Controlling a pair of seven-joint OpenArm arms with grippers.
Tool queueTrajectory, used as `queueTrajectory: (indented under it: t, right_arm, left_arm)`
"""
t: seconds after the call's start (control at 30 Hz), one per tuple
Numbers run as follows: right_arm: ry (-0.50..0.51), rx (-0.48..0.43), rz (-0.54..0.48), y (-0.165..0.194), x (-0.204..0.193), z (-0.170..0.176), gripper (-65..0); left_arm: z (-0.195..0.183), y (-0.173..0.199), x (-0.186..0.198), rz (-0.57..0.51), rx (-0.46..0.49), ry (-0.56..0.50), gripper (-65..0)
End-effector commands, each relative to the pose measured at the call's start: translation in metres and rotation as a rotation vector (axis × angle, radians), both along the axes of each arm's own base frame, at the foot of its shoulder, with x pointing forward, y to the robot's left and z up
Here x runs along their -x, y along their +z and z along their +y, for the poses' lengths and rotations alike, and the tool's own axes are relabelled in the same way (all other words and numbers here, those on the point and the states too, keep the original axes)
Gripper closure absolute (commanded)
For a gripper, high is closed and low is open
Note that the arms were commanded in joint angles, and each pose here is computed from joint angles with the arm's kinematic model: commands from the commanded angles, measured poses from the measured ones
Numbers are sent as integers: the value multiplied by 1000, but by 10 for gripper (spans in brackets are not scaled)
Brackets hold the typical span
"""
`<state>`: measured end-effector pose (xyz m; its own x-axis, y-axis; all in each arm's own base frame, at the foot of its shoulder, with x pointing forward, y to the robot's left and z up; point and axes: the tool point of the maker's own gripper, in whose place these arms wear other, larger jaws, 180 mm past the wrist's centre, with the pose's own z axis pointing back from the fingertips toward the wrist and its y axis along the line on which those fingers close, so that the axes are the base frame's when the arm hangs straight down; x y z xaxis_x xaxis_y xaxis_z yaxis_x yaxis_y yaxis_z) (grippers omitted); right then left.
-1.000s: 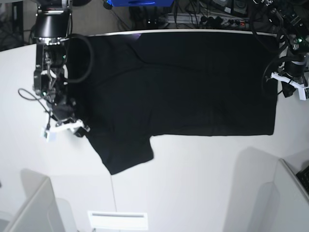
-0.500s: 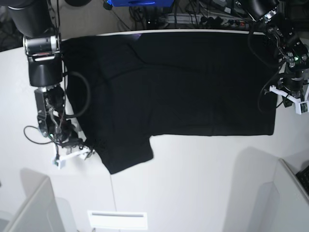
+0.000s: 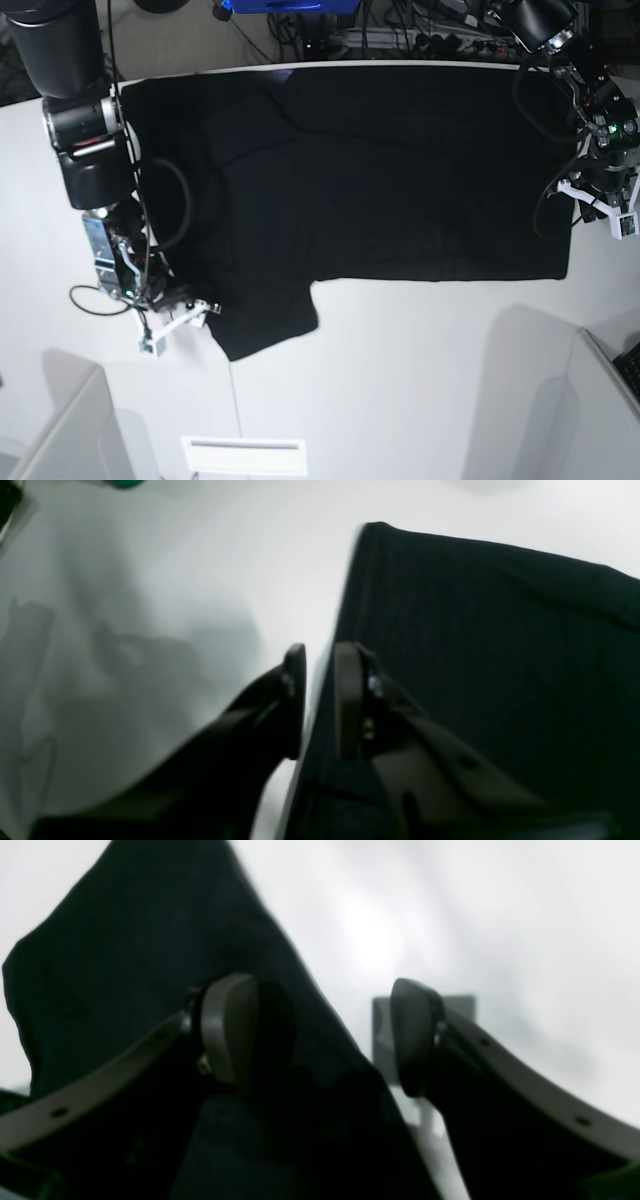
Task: Fold the T-shirt properly
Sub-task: 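Move both grippers down to the shirt's hem corners, then grasp the hem corners with both grippers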
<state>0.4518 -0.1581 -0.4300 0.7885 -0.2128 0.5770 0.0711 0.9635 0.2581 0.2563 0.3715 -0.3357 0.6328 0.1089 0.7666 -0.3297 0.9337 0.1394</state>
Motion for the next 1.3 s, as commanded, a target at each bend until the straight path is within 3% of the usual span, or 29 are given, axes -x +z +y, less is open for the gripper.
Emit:
queueTrajectory:
  t: [0.0,0.17,0.23,0.5,0.93,1.27]
  right_arm:
    - [16,-10,-29,13,-11,7,-390]
    - [24,-15,-19,8,-7,12,-387]
    - [33,-23,-17,7,-6,20,-351]
    - [34,-27,-11,4,-3,22,0]
    - [34,-29,-10,3,-3,23,0]
    - [35,-29,-13,4,-3,23,0]
  left_arm:
    - [6,16,-6,-45,-32,-4,-160]
    - [6,10,-7,-35,-19,-2,-273]
    - [10,5,-12,-32,1,8,-326]
    - [40,-8,-35,-8,57,47,-443]
    - [35,-34,-96,50,193,3,-446]
    - [40,-29,-133,-7,251,26,-443]
